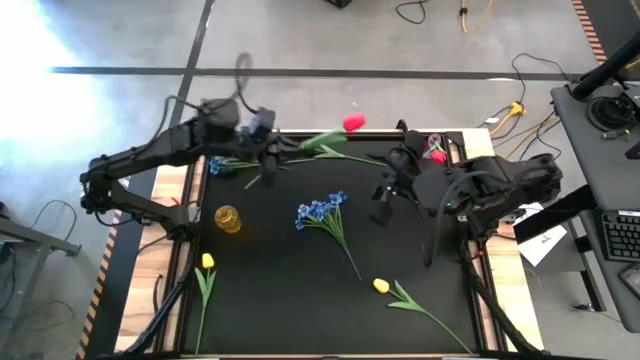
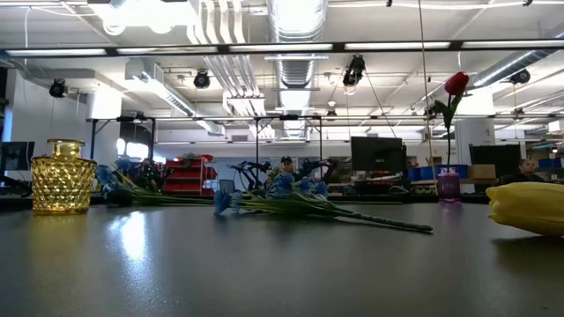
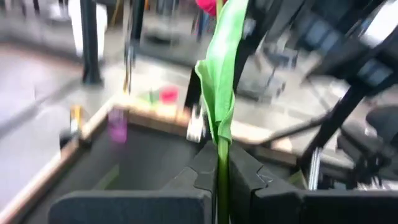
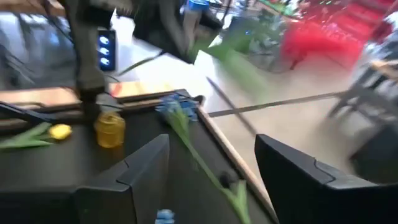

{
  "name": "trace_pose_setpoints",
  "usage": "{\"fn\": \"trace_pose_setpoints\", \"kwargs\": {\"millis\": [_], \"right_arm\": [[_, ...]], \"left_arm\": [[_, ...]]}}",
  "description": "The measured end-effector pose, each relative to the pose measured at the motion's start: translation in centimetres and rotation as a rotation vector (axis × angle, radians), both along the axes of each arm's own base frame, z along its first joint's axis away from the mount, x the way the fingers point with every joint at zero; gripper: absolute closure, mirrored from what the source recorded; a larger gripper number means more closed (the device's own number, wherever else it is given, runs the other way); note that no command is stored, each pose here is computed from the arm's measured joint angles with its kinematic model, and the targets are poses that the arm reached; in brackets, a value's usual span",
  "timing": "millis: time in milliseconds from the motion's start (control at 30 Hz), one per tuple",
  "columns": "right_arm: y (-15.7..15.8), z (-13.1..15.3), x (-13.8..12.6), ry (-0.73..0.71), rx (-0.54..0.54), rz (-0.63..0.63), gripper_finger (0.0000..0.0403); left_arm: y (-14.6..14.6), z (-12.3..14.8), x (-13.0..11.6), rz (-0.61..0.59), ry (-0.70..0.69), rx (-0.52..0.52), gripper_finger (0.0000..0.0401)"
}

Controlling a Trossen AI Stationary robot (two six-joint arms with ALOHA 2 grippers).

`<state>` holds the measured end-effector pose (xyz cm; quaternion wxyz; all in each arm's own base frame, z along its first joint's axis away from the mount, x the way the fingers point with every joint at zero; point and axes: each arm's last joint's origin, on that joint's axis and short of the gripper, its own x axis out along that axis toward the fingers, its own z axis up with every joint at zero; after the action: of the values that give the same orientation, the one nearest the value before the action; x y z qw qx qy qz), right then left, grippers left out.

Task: Sort flowers into vase by color
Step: Put the red flower into the purple vase

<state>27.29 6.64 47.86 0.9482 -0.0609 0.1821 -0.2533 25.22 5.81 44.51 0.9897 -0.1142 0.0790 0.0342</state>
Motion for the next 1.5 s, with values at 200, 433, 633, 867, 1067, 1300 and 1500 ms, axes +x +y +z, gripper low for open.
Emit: {"fn": "trace_pose_setpoints", "kwargs": {"millis": [200,433,633,867,1067,1300,1500], "right_arm": [[-0.4,-2.7,1.8,-0.183,0.046,0.027,0.0157],[-3.4,-2.0,3.9,-0.668,0.047,0.151,0.0156],[-5.2,-0.6,3.9,-0.767,0.030,0.219,0.0157],[-5.0,0.2,4.1,-0.781,0.016,0.324,0.0184],[-5.2,0.2,4.1,-0.779,0.006,0.313,0.0245],[-5.5,0.1,4.2,-0.780,0.020,0.303,0.0361],[-5.5,-0.1,4.2,-0.757,0.034,0.284,0.0388]], "left_arm": [[-0.3,2.4,-0.6,-0.037,-0.209,0.128,0.0401],[-0.6,2.1,1.1,-0.130,-0.257,0.165,0.0401],[-0.9,2.1,2.4,-0.209,-0.327,0.169,0.0401],[-0.5,1.5,3.7,-0.206,-0.336,0.147,0.0401],[-0.5,1.3,4.0,-0.207,-0.330,0.128,0.0401],[-0.5,1.2,4.0,-0.208,-0.317,0.111,0.0401],[-0.5,0.8,4.0,-0.212,-0.270,0.063,0.0370]]}}
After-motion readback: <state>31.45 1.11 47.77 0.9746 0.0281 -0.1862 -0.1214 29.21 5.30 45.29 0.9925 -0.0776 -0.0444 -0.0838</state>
